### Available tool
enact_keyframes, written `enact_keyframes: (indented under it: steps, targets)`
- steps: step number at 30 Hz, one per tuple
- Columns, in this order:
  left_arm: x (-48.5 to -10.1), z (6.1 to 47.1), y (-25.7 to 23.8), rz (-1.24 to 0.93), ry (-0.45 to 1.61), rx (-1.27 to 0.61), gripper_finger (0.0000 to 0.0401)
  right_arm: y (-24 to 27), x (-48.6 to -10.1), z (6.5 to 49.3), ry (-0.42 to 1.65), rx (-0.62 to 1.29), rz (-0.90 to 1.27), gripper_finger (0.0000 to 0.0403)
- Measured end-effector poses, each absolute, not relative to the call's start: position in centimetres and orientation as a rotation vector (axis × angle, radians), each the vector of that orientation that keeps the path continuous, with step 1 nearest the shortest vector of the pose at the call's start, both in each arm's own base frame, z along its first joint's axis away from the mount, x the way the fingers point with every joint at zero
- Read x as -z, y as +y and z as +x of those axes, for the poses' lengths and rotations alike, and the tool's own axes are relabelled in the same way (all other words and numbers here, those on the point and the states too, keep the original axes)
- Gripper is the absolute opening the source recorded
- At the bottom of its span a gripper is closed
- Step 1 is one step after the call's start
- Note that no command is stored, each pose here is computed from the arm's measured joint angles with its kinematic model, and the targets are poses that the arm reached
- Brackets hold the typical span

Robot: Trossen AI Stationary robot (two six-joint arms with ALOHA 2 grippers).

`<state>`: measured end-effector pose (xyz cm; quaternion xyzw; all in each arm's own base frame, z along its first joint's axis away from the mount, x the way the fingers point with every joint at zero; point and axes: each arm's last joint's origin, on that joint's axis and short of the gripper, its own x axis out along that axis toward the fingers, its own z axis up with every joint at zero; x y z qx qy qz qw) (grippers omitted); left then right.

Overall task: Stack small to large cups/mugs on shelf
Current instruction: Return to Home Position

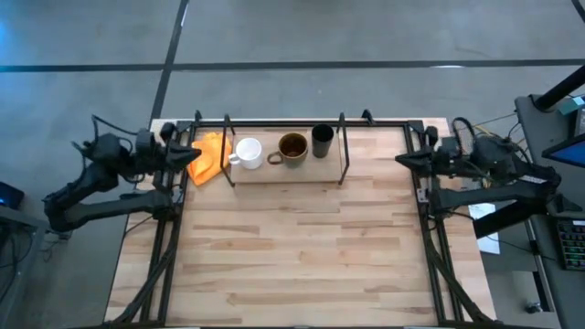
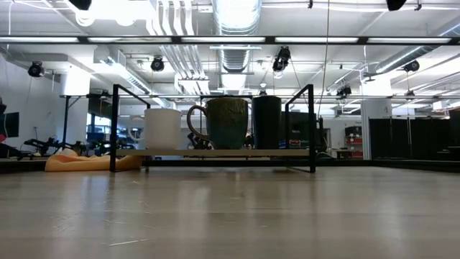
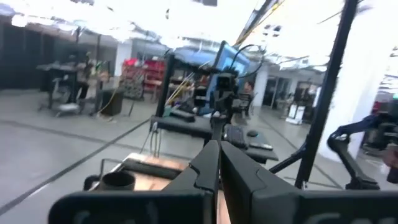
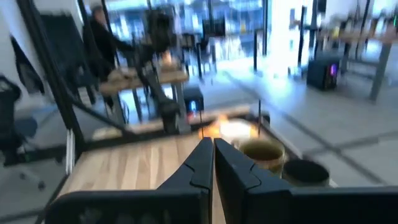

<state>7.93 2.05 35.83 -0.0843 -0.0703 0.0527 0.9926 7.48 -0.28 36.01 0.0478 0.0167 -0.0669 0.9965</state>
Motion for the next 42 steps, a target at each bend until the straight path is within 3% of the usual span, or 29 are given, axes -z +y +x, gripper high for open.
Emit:
enact_keyframes:
  steps: [7, 21, 29, 42]
  targets:
    - [-32.2, 8.7, 2.2, -0.204, -0.176, -0.045, 0.0000, -0.1, -33.4, 5.4, -0.117, 0.054, 0.157, 0.0008]
    - [-29.8, 7.5, 1.6, -0.201, -0.188, -0.003, 0.0000, -0.1, -27.8, 4.7, -0.152, 0.045, 0.166, 0.0008]
    - [-26.1, 7.3, 1.6, -0.253, -0.178, -0.003, 0.0000, -0.1, -26.6, 5.4, -0.089, 0.049, 0.175, 0.0008]
    - [-23.6, 7.8, 1.8, -0.256, -0.166, -0.013, 0.0000, -0.1, -23.7, 6.8, -0.036, 0.049, 0.207, 0.0008]
